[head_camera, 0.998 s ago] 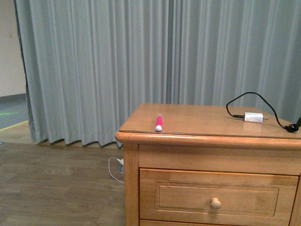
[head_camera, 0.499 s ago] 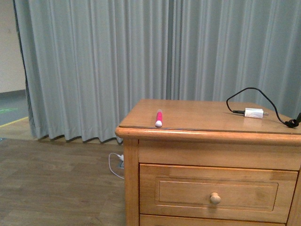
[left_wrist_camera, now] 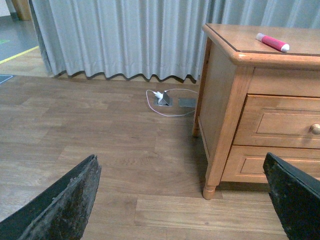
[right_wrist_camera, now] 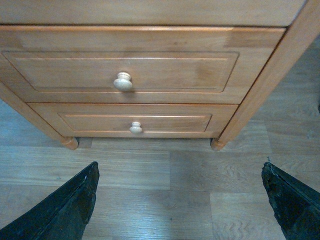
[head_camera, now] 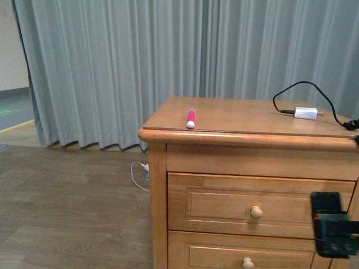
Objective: Place pink marker in drawer with both arms
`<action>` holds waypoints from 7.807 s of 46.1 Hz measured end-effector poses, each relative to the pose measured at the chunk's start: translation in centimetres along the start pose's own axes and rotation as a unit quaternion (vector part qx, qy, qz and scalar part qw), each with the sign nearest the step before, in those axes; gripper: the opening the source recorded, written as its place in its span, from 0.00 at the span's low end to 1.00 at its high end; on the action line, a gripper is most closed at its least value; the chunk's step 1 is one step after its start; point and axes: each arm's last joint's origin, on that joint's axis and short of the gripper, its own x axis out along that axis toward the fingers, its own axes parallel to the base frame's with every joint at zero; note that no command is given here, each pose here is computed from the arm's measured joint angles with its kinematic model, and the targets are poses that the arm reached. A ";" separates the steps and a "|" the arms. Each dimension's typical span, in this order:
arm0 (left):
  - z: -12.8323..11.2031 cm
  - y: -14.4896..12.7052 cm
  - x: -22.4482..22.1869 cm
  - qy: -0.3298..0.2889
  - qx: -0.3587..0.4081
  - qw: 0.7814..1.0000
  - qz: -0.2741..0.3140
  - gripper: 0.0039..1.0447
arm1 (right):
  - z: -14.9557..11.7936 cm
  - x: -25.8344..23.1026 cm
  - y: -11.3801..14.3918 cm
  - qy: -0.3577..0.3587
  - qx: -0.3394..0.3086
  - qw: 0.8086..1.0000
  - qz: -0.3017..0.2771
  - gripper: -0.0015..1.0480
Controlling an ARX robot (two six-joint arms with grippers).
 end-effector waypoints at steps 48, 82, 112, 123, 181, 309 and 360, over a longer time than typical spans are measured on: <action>0.0 0.0 0.0 0.000 0.000 1.000 0.000 0.94 | -0.1 18.8 7.1 -0.002 -0.017 1.000 -0.015 0.92; 0.0 0.0 0.0 0.000 0.000 1.000 0.000 0.94 | -0.6 19.7 5.8 0.004 -0.024 0.999 -0.028 0.42; 0.0 0.0 0.0 0.000 0.000 1.000 0.000 0.94 | -3.5 11.3 4.7 0.125 -0.005 0.992 0.000 0.22; 0.0 0.0 0.0 0.000 0.000 1.000 0.000 0.94 | -6.6 4.5 4.1 0.157 -0.005 0.987 0.030 0.38; 0.1 -0.2 0.2 -0.004 0.006 1.000 -0.030 0.94 | -0.5 -15.6 1.4 -0.018 0.036 0.996 0.082 0.92; 9.3 -20.2 26.3 0.040 0.122 0.887 -0.444 0.14 | -0.5 -15.6 1.3 -0.018 0.037 0.996 0.082 0.92; 1.7 -19.8 26.4 0.106 0.148 0.938 -0.296 0.87 | -0.5 -15.6 1.3 -0.018 0.037 0.996 0.082 0.92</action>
